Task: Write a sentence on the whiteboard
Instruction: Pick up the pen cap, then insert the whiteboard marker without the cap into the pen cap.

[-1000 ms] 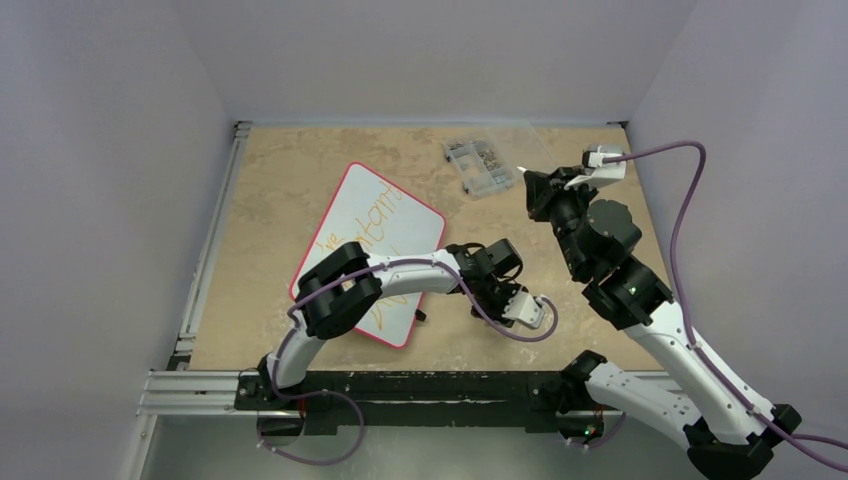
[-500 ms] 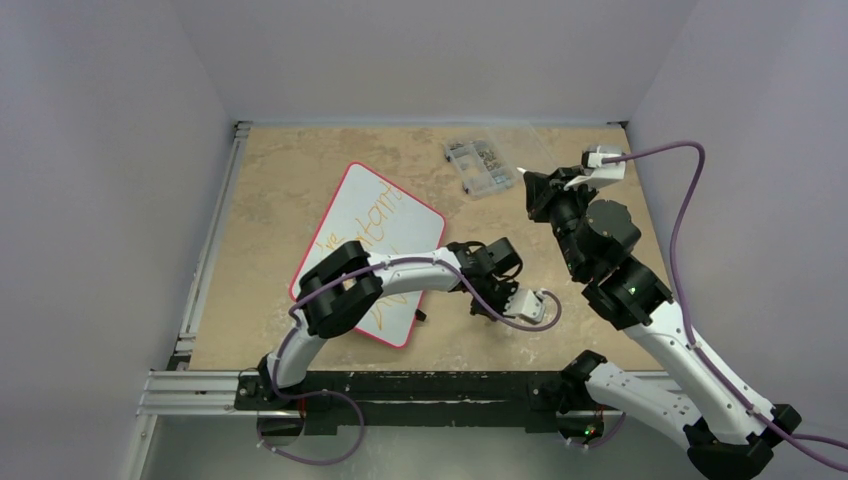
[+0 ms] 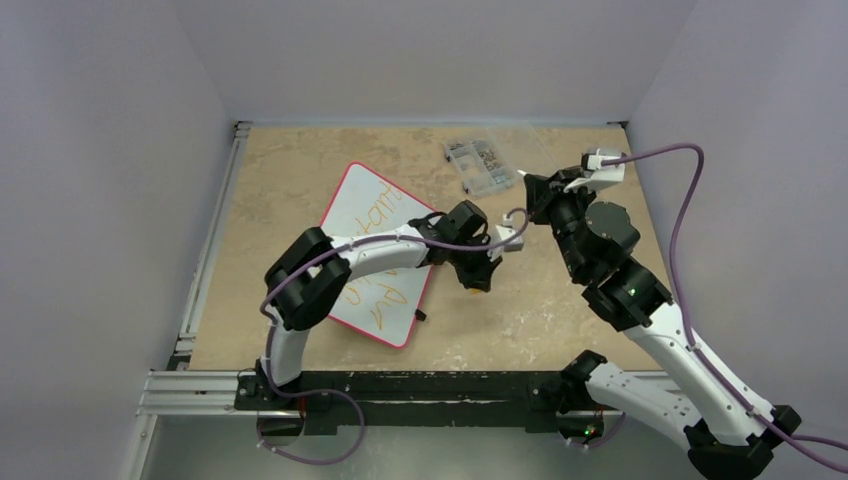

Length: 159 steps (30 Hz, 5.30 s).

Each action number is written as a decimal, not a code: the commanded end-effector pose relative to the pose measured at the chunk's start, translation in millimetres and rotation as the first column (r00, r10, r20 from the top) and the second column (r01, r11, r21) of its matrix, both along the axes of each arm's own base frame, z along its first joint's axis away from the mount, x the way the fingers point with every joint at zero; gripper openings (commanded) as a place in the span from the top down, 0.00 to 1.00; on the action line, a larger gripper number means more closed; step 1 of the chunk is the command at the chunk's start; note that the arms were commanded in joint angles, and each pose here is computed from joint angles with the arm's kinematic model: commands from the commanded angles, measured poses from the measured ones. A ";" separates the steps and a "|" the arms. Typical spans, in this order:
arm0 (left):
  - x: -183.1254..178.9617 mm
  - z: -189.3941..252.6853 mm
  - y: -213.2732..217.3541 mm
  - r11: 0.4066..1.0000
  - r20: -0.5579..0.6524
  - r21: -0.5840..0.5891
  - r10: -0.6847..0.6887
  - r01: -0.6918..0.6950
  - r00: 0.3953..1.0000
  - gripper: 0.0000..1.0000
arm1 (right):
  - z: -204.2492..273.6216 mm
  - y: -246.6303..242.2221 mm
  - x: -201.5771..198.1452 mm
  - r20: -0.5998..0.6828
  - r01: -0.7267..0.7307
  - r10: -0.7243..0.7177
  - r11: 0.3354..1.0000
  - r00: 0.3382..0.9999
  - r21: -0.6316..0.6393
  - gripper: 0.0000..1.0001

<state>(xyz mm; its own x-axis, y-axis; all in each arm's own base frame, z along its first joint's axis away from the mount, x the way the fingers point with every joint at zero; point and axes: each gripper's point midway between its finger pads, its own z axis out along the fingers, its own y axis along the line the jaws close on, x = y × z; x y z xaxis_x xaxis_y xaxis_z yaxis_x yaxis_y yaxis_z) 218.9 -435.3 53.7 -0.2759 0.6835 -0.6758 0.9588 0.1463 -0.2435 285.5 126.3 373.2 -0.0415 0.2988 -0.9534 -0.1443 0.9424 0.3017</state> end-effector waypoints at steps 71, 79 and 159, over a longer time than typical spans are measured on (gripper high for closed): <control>122.8 202.3 158.7 -0.081 -0.586 0.633 0.601 -0.770 -0.544 1.00 | -34.0 164.8 -1.7 0.018 -0.494 0.529 0.804 0.848 -0.332 1.00; 125.1 200.7 161.6 -0.088 -0.597 0.626 0.585 -0.775 -0.549 1.00 | -51.9 162.9 0.6 -0.018 -0.487 0.510 0.810 0.860 -0.327 1.00; 107.7 229.2 163.2 -0.023 -0.637 0.659 0.515 -0.752 -0.574 1.00 | -90.9 187.0 32.2 -0.072 -0.451 0.453 0.836 0.889 -0.312 1.00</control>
<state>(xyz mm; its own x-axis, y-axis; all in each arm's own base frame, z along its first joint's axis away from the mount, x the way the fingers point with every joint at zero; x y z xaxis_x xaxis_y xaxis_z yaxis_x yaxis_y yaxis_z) 342.1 -259.4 232.2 -0.5281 -0.8031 0.2761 -0.7832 0.3350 -0.5238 310.7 311.7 274.3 -0.1170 -0.1011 -0.9880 -0.5954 0.8033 -0.0117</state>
